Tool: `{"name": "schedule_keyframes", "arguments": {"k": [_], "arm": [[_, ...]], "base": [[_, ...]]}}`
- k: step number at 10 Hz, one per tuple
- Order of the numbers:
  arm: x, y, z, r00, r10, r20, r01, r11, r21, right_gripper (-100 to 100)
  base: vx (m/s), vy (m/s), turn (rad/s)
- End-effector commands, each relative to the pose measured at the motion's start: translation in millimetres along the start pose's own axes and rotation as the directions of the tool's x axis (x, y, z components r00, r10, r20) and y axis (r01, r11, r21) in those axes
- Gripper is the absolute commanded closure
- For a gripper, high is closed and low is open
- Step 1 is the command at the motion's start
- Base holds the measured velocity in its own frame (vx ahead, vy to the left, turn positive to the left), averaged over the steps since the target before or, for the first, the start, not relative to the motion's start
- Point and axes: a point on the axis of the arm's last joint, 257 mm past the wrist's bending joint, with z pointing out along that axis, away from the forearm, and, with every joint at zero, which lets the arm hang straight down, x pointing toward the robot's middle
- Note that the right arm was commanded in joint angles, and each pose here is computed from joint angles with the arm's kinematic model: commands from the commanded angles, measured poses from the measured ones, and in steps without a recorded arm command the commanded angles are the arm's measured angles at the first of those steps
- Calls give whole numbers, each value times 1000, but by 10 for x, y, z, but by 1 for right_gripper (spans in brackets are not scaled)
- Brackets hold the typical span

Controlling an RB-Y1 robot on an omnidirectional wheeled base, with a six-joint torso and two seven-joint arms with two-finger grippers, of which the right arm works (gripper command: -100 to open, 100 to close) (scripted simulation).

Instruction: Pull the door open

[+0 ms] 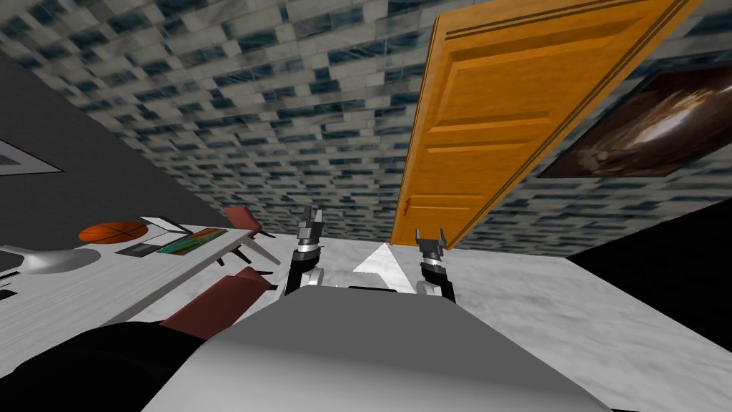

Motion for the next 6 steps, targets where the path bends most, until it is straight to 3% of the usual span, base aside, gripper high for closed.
{"name": "schedule_keyframes", "arguments": {"k": [1,6], "arm": [[-102,-42,-33,999,45,26,-45,999,5,-100],[-449,-200,-159,979,170,110,-171,985,5,-100]], "base": [[80,-65,146],[76,-74,156]]}}
